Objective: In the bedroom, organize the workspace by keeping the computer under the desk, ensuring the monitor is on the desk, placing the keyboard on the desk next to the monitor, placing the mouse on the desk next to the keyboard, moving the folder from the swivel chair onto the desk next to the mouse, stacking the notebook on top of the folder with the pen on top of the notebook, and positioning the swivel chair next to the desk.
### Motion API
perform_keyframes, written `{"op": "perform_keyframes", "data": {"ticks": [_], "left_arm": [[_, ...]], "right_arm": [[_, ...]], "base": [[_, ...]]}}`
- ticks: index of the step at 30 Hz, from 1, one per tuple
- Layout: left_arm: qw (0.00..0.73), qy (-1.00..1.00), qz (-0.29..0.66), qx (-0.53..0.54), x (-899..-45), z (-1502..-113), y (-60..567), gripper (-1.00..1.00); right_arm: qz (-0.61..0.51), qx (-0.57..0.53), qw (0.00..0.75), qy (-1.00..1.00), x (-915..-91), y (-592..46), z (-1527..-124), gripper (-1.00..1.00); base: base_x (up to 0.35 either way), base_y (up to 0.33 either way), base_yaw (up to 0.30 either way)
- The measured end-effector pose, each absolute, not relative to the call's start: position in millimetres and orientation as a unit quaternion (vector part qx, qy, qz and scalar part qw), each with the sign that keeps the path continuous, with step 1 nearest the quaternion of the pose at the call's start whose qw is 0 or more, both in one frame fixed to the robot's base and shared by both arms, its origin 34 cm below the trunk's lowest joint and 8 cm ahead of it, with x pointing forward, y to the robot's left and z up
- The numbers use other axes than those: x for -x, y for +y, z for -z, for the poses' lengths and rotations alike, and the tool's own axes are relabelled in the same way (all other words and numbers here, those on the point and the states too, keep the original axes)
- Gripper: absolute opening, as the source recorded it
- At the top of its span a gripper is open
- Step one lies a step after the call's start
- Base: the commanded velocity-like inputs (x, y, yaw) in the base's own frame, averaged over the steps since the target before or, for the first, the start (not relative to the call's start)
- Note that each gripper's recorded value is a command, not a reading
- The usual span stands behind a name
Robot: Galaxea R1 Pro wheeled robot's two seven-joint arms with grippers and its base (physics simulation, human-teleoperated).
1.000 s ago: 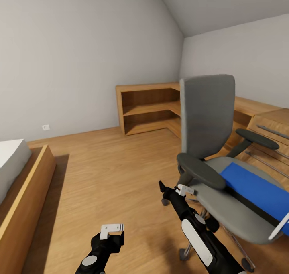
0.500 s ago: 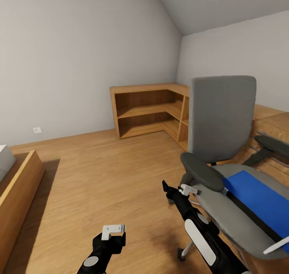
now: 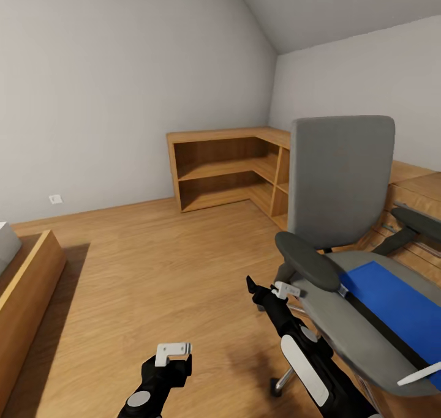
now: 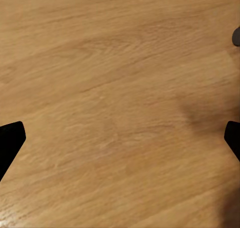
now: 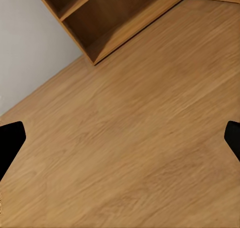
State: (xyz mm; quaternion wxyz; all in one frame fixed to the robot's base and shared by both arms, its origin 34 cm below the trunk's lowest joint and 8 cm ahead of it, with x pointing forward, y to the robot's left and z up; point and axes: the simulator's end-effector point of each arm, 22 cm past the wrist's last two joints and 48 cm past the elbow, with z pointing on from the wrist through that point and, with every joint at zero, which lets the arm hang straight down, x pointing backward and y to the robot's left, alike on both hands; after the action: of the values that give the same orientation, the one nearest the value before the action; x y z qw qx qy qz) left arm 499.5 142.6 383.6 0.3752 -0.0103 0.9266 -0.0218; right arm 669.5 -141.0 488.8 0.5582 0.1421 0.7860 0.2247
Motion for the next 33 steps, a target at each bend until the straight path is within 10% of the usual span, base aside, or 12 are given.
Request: {"op": "perform_keyframes", "data": {"ticks": [33], "left_arm": [[0.373, 0.927, 0.023, 0.011, -498.8, -382.4, 141.9, 1.00]], "right_arm": [[-0.233, -0.119, 0.542, 0.799, -658.8, -115.6, -476.2, 1.00]], "base": [[-0.120, 0.094, 0.000]]}}
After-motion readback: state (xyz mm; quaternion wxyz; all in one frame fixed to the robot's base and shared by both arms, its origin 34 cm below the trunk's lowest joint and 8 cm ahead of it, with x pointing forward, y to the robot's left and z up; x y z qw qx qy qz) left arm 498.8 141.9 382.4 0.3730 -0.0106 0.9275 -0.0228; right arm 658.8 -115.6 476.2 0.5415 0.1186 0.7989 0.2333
